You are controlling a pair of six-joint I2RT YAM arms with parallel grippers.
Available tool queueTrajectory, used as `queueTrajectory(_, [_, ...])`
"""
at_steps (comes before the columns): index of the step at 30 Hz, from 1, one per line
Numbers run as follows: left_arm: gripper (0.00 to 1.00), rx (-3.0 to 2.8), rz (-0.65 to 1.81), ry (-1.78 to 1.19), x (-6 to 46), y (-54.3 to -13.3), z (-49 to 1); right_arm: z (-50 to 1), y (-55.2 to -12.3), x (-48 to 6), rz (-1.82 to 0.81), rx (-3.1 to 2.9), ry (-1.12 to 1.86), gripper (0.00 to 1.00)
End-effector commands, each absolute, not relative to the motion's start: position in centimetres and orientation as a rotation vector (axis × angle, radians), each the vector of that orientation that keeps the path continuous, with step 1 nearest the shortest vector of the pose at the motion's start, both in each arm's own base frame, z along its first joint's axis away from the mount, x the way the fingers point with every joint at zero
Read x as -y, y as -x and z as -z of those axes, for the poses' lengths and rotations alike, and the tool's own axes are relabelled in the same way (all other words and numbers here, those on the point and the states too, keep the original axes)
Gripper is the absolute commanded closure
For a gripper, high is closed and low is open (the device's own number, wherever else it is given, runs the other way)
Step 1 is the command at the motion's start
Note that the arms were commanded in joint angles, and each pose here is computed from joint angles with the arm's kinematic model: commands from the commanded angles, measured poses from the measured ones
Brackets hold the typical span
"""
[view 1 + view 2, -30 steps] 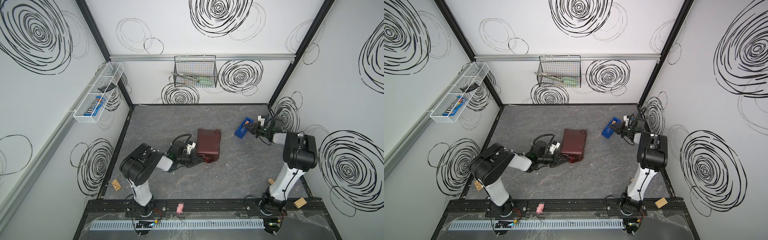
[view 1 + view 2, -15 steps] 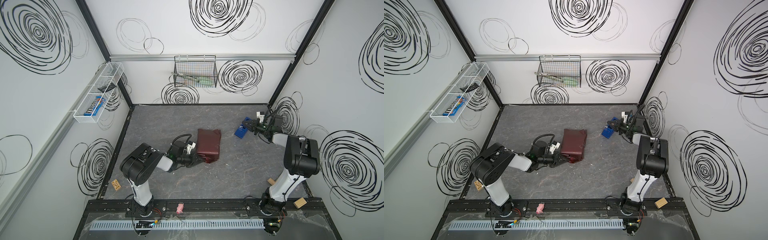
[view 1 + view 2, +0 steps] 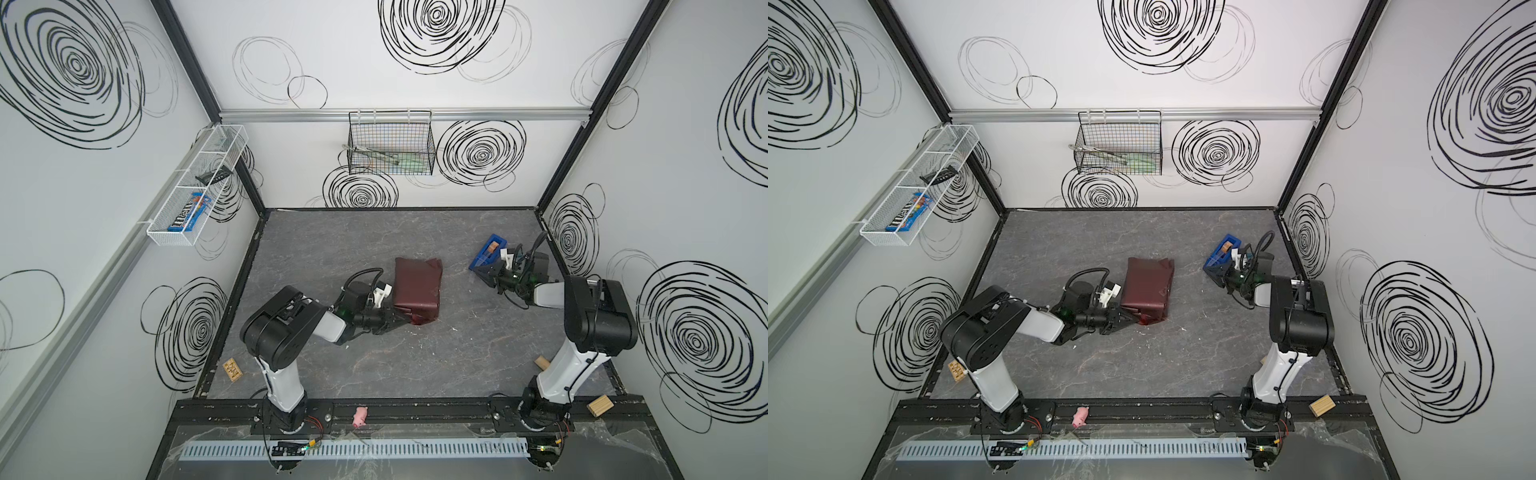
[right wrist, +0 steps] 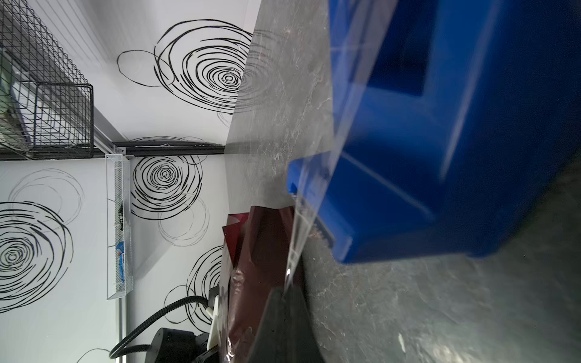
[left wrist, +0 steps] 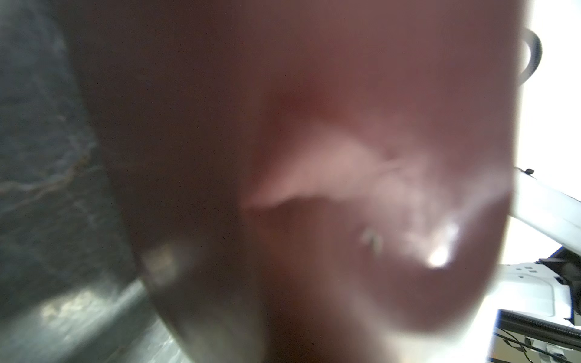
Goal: Wrap a gift box in wrapping paper
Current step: Tear off the tape with the cutter.
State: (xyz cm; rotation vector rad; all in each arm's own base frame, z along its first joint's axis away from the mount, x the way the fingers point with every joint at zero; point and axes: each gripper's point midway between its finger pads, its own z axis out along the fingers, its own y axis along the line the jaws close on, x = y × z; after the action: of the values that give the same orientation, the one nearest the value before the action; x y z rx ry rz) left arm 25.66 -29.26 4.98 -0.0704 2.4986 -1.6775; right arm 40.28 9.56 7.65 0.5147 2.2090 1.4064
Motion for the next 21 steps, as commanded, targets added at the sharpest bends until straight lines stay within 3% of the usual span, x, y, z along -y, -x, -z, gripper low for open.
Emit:
queueTrajectory(1, [1.00,-2.452,1.716,0.012,29.9,-25.9,-5.9,-7.9,-40.1,-9.9,-1.377,-2.198,-0.500,1.00])
queueTrajectory(21, [1.00,-2.460,1.705,0.011,29.9,-26.0,-5.7,-4.4,-40.7,-9.9,-1.256,-2.238,-0.603,1.00])
